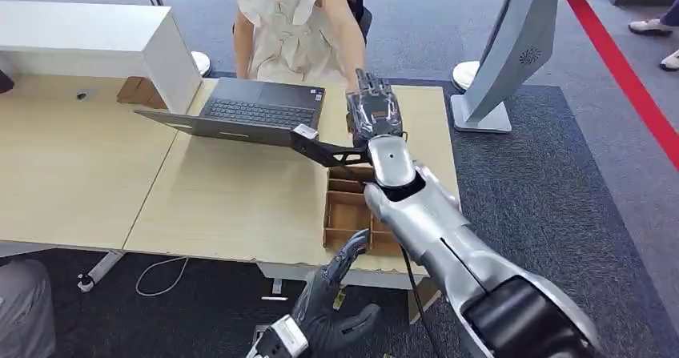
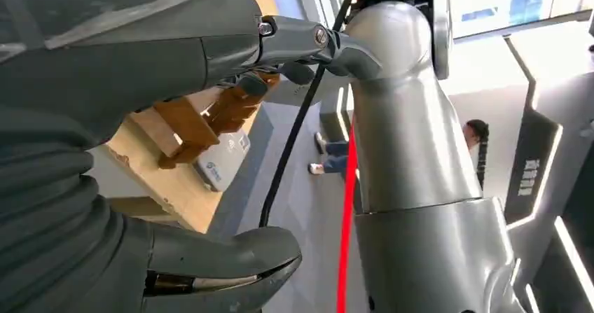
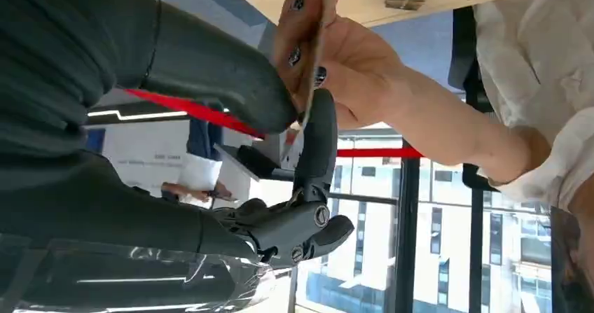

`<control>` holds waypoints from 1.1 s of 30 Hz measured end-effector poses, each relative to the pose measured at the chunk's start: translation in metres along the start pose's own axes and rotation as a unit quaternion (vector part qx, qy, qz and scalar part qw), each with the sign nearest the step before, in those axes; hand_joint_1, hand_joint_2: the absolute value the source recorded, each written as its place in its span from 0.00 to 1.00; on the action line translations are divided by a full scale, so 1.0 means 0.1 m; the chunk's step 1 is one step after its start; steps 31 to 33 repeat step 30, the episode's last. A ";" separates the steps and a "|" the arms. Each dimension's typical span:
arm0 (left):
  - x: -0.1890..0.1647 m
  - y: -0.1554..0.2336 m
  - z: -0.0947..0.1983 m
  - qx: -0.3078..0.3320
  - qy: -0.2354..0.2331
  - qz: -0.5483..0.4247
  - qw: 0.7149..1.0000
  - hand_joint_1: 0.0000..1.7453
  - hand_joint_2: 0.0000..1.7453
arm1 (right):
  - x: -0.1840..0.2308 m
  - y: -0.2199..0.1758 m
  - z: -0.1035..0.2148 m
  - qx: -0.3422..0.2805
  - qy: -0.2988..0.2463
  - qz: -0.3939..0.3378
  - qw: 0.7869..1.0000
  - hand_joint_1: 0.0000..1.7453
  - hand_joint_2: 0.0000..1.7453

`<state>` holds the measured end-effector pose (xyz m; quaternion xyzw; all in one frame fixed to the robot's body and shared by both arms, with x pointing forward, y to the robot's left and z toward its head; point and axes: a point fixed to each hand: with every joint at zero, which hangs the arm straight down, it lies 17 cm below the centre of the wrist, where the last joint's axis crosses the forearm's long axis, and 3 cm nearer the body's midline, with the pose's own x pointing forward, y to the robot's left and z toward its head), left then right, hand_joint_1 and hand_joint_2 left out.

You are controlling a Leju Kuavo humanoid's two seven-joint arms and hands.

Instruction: Pass the card to the sensor for recognition and then transmit it.

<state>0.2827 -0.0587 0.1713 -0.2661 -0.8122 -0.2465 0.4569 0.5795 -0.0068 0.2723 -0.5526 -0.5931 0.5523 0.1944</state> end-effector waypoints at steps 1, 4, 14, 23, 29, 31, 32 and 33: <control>-0.01 0.00 0.00 0.000 0.002 0.000 1.000 0.00 1.00 | -0.02 0.01 0.00 0.000 0.002 0.001 1.000 0.00 1.00; -0.02 -0.01 0.00 -0.002 0.006 0.000 1.000 0.00 1.00 | -0.09 0.02 0.01 -0.003 0.015 0.003 1.000 0.00 1.00; -0.06 0.00 0.00 -0.001 0.018 0.002 1.000 0.00 1.00 | -0.60 -0.13 0.05 -0.069 0.092 -0.072 0.991 0.00 1.00; -0.05 0.08 -0.02 0.018 0.028 -0.002 0.999 0.00 1.00 | -1.14 -0.55 0.65 -0.207 0.172 -0.209 0.940 0.00 1.00; -0.01 0.17 -0.04 0.042 0.029 -0.005 0.999 0.00 1.00 | -1.17 -0.73 1.32 -0.249 0.186 -0.272 0.911 0.00 1.00; 0.00 0.18 -0.04 0.046 0.028 -0.006 0.999 0.00 1.00 | -1.15 -0.76 1.45 -0.254 0.182 -0.290 0.905 0.00 1.00; 0.00 0.18 -0.04 0.046 0.028 -0.006 0.999 0.00 1.00 | -1.15 -0.76 1.45 -0.254 0.182 -0.290 0.905 0.00 1.00; 0.00 0.18 -0.04 0.046 0.028 -0.006 0.999 0.00 1.00 | -1.15 -0.76 1.45 -0.254 0.182 -0.290 0.905 0.00 1.00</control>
